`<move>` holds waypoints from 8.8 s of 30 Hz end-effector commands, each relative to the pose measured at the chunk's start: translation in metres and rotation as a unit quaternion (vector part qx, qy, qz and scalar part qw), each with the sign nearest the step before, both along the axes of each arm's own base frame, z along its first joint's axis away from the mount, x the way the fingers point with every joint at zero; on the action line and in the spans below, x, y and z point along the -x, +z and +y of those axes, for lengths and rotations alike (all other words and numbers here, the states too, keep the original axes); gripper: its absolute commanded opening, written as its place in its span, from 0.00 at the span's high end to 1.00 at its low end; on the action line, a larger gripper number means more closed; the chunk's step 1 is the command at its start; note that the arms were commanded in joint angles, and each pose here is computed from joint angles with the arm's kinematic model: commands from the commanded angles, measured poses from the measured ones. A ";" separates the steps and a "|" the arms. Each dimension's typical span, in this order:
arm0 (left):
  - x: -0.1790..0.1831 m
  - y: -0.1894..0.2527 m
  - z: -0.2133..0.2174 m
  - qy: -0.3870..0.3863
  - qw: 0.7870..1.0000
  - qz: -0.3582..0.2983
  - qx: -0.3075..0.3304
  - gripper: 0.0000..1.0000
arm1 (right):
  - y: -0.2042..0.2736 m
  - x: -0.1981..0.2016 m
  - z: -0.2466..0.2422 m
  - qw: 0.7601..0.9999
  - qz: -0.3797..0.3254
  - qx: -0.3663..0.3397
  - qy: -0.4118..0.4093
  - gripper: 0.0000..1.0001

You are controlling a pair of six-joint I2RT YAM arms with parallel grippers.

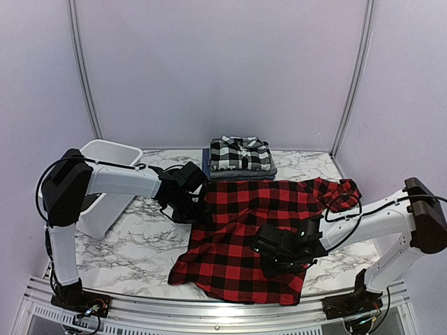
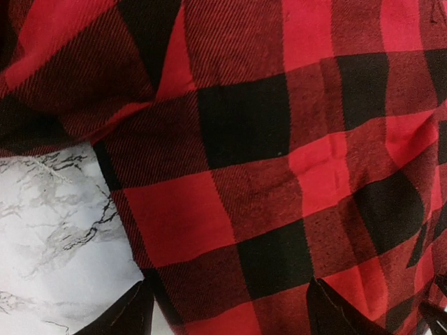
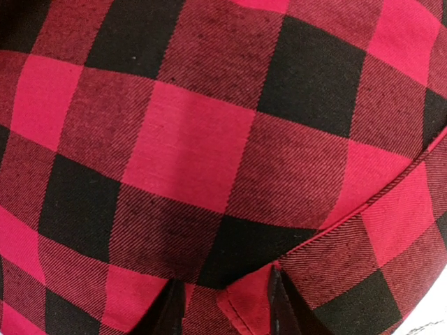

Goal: Fold and stack the long sleeve shirts
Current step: Flatten out the crumpled shirt at the center of the board, then smooth out the flattened shirt at the center of the board.

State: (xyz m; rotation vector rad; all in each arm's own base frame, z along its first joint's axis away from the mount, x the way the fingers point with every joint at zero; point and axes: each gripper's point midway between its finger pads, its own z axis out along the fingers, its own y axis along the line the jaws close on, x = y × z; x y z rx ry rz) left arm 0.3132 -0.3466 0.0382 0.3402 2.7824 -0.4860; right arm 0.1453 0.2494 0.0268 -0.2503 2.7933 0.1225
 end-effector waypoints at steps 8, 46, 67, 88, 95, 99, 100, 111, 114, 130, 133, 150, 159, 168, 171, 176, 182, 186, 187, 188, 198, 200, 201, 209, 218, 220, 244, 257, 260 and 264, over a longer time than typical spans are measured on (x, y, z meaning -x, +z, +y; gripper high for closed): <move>-0.002 -0.032 0.037 0.032 0.998 -0.005 -0.056 0.22 | 0.001 0.004 -0.022 0.999 -0.008 0.012 -0.041 0.87; -0.015 -0.037 0.101 0.077 0.993 0.000 -0.085 0.21 | 0.166 0.015 -0.173 0.935 -0.145 -0.189 -0.263 0.95; -0.013 0.020 0.059 0.037 0.999 -0.025 -0.001 0.21 | 0.139 -0.035 -0.020 0.974 -0.137 -0.178 -0.026 0.56; 0.020 -0.020 -0.008 -0.038 0.998 0.025 0.043 0.22 | -0.007 -0.018 0.052 0.991 -0.008 -0.071 0.115 0.62; 0.049 -0.050 0.033 -0.031 0.998 0.051 -0.010 0.22 | -0.024 0.043 0.024 0.986 0.059 -0.014 0.156 0.62; 0.073 -0.056 0.056 -0.025 0.997 0.072 -0.021 0.22 | -0.008 0.060 0.029 0.981 0.070 -0.028 0.176 0.62; 0.077 -0.054 0.059 -0.024 0.997 0.073 -0.021 0.22 | -0.004 0.060 0.031 0.981 0.070 -0.034 0.178 0.62; 0.064 0.012 0.058 -0.026 0.999 0.018 -0.003 0.22 | 0.112 -0.080 0.030 0.985 -0.105 -0.109 0.083 0.56; 0.032 0.045 0.043 -0.015 0.999 -0.039 0.004 0.22 | 0.138 -0.145 0.010 0.979 -0.171 -0.103 0.034 0.55; -0.149 0.047 0.079 0.124 0.983 -0.113 -0.071 0.32 | 0.117 -0.309 0.030 0.967 -0.237 -0.078 0.057 0.45; -0.151 0.046 0.066 0.102 0.987 -0.111 -0.060 0.32 | 0.103 -0.323 0.043 0.967 -0.230 -0.069 0.082 0.37; -0.128 0.028 -0.032 -0.053 0.993 -0.104 -0.011 0.24 | 0.060 -0.285 0.052 0.973 -0.171 -0.080 0.132 0.46; -0.106 0.022 -0.044 -0.085 0.993 -0.083 -0.003 0.50 | 0.062 -0.265 0.056 0.975 -0.171 -0.060 0.131 0.91; -0.049 0.040 -0.035 -0.094 0.993 -0.069 0.001 1.00 | 0.076 -0.214 0.050 0.975 -0.184 -0.067 0.105 1.00; -0.023 0.039 -0.030 -0.091 0.994 -0.063 0.008 1.00 | 0.073 -0.190 0.050 0.975 -0.179 -0.086 0.096 1.00; 0.015 0.025 -0.020 -0.081 0.996 -0.043 0.020 1.00 | 0.041 -0.153 0.049 0.978 -0.155 -0.106 0.086 1.00; 0.045 -0.017 0.006 -0.068 0.998 0.003 -0.010 1.00 | 0.004 -0.127 0.041 0.982 -0.114 -0.126 0.080 0.91; 0.061 -0.034 0.018 -0.062 0.998 0.020 -0.024 1.00 | 0.021 -0.128 0.042 0.980 -0.122 -0.131 0.087 0.73; 0.064 -0.037 0.020 -0.060 0.998 0.023 -0.026 1.00 | 0.032 -0.130 0.044 0.978 -0.132 -0.137 0.089 0.68; 0.067 -0.039 0.022 -0.058 0.998 0.025 -0.027 1.00 | 0.046 -0.134 0.044 0.976 -0.142 -0.143 0.088 0.64; 0.074 -0.043 0.024 -0.054 0.998 0.025 -0.026 1.00 | 0.135 -0.219 0.023 0.960 -0.246 -0.108 0.084 0.45; 0.074 -0.043 0.024 -0.055 0.998 0.025 -0.025 1.00 | 0.126 -0.232 0.027 0.961 -0.240 -0.088 0.105 0.43; 0.075 -0.043 0.024 -0.056 0.998 0.025 -0.025 1.00 | 0.119 -0.236 0.029 0.962 -0.233 -0.077 0.117 0.43; 0.076 -0.041 0.024 -0.056 0.998 0.023 -0.024 1.00 | 0.071 -0.243 0.034 0.966 -0.190 -0.020 0.176 0.39; 0.076 -0.042 0.022 -0.059 0.998 0.024 -0.023 1.00 | 0.049 -0.250 0.022 0.964 -0.194 0.032 0.181 0.36; 0.075 -0.042 0.022 -0.060 0.998 0.024 -0.023 1.00 | 0.045 -0.254 0.020 0.963 -0.196 0.040 0.178 0.36; 0.075 -0.036 0.021 -0.059 0.998 0.020 -0.017 1.00 | 0.078 -0.311 0.004 0.945 -0.292 0.114 0.095 1.00; 0.074 -0.030 0.025 -0.054 0.998 0.014 -0.019 0.91 | 0.099 -0.381 -0.028 0.932 -0.320 0.167 -0.015 0.97; 0.073 -0.029 0.023 -0.055 0.998 0.012 -0.018 0.81 | 0.097 -0.389 -0.020 0.932 -0.324 0.163 -0.002 0.74; 0.073 -0.027 0.022 -0.057 0.998 0.010 -0.016 0.74 | 0.106 -0.385 -0.013 0.939 -0.315 0.138 0.012 0.44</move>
